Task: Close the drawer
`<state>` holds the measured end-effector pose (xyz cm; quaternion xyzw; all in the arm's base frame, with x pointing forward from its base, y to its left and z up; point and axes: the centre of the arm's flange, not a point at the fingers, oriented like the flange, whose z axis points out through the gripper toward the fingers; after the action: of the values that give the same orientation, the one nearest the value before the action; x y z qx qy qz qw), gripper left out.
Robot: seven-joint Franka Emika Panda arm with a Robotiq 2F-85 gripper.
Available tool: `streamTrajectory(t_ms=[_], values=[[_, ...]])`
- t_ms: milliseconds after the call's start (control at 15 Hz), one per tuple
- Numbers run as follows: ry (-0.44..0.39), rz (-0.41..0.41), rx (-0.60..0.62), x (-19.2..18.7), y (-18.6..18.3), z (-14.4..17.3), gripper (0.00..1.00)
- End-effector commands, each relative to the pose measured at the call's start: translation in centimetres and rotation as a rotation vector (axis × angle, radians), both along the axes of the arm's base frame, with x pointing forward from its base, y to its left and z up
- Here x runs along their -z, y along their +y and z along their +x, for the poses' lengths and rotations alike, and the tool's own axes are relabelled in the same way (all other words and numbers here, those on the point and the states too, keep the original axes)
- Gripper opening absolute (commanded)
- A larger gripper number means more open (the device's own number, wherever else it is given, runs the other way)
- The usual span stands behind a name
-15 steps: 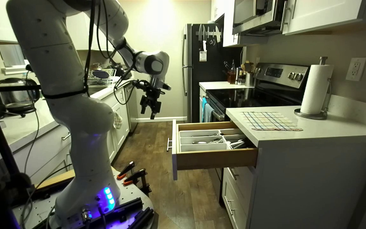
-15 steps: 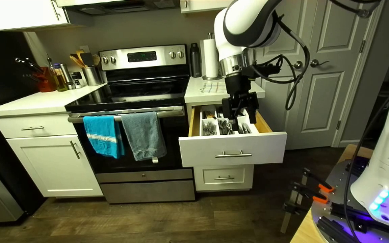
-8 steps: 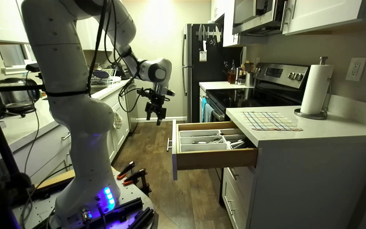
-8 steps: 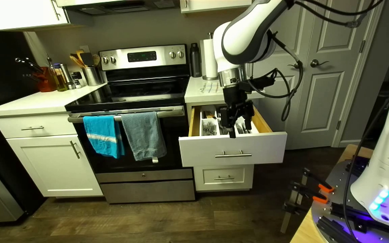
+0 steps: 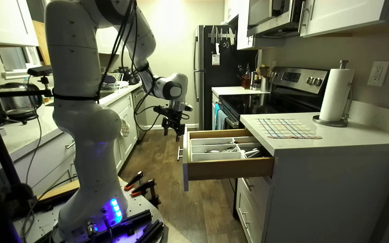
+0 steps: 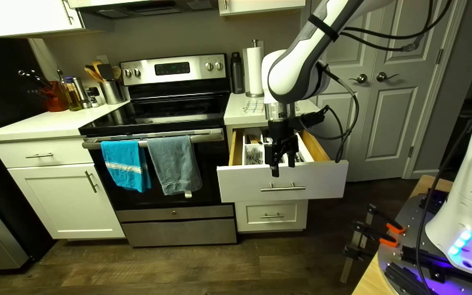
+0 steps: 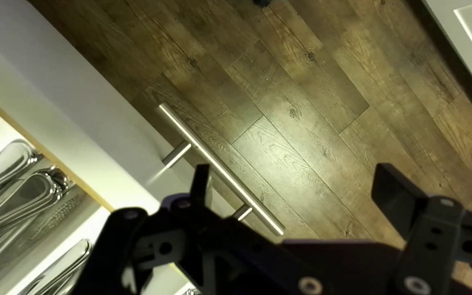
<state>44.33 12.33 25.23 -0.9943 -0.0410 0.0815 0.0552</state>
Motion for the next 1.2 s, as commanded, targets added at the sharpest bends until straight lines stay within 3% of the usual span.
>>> streamTrajectory(t_ms=[0, 400, 733, 1133], values=[[-0.033, 0.011, -0.027, 1.7, -1.3, 1.4, 1.0], [-0.096, -0.028, 0.003, 0.6, -3.9, 3.2, 1.0], [-0.203, -0.109, 0.019, -2.0, -7.5, 5.0, 1.0], [-0.107, 0.04, 0.057, -3.2, -4.1, 4.0, 1.0]])
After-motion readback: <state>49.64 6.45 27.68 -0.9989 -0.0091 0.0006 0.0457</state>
